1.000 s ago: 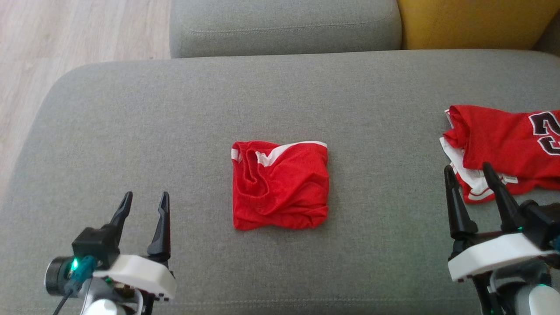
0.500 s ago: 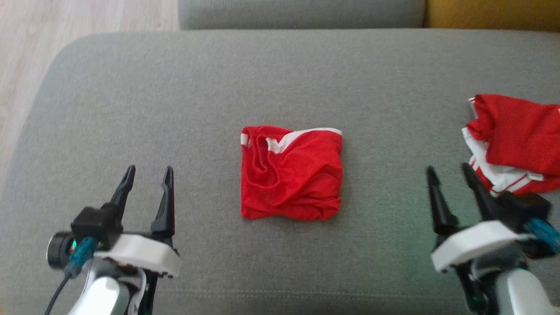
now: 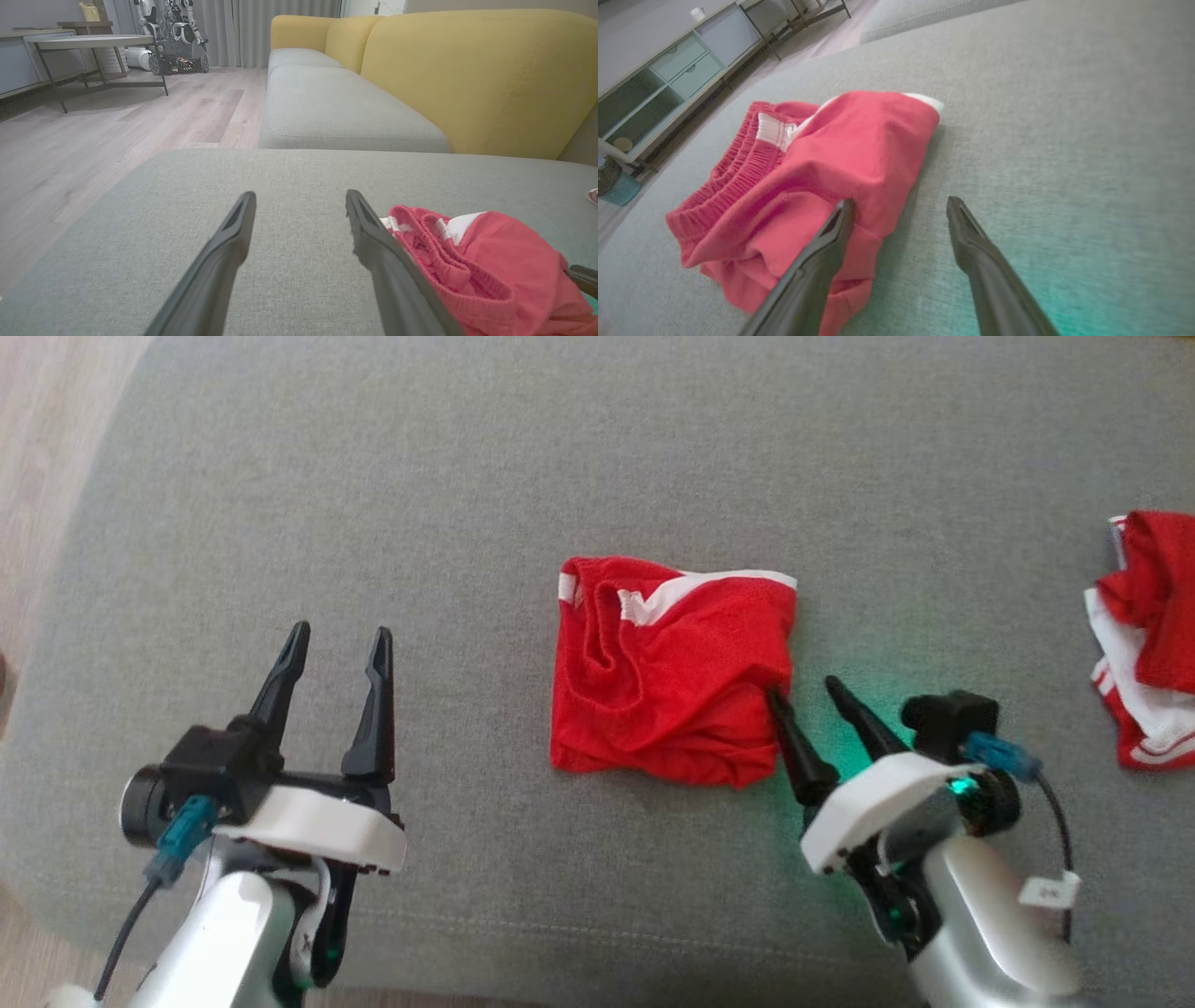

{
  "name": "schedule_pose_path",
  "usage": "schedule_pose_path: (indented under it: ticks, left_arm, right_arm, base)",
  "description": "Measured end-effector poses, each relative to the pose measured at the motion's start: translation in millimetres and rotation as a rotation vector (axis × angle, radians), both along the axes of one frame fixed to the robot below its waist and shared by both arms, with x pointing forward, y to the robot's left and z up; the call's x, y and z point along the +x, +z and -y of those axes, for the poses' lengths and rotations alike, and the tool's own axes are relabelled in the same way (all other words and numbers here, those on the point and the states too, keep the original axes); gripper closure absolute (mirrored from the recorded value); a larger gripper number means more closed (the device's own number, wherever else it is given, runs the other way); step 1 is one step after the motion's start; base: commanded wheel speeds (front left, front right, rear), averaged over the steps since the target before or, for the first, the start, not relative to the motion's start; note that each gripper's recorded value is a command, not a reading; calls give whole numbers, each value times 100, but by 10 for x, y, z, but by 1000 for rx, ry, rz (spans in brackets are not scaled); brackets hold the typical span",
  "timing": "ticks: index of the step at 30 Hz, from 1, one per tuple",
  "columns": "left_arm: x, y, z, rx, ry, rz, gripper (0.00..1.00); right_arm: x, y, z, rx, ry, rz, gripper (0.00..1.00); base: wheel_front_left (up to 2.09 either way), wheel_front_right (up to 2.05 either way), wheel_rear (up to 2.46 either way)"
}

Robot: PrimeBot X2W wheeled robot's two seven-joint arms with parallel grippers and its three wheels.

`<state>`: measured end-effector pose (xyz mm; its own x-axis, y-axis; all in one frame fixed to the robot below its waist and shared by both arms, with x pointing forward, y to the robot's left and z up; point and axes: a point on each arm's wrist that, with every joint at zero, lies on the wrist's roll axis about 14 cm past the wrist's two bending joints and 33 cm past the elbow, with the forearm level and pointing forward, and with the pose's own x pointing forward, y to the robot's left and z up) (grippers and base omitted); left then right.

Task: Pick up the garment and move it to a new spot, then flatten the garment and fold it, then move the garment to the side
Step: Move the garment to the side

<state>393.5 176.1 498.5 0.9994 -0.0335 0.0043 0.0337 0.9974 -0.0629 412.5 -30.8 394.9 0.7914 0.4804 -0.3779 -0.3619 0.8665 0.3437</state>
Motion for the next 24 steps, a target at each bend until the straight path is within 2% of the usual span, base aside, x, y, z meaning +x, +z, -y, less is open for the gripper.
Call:
schedule_pose_path:
  ticks: [8,9,10,12,24]
  left_arm:
    - [65,-100,-12,-4,6,-21,0]
    - [76,-105,-6,-6,5,-22,0]
    - [85,-107,2,-8,4,-22,0]
    - [100,-117,16,-10,-1,-22,0]
    - [205,-130,151,-27,-37,-15,0]
  right_arm:
    - [-25,-301,-267,-17,104,-114,0]
    - [-10,-297,-286,-20,114,-112,22]
    - [-1,-300,-301,-21,120,-116,59]
    - [4,-305,-320,-24,129,-119,100]
    - [7,-278,-196,-62,111,-85,100]
  base:
    - [0,0,0]
    - [0,0,0]
    - [0,0,0]
    - [0,0,0]
    - [0,0,0]
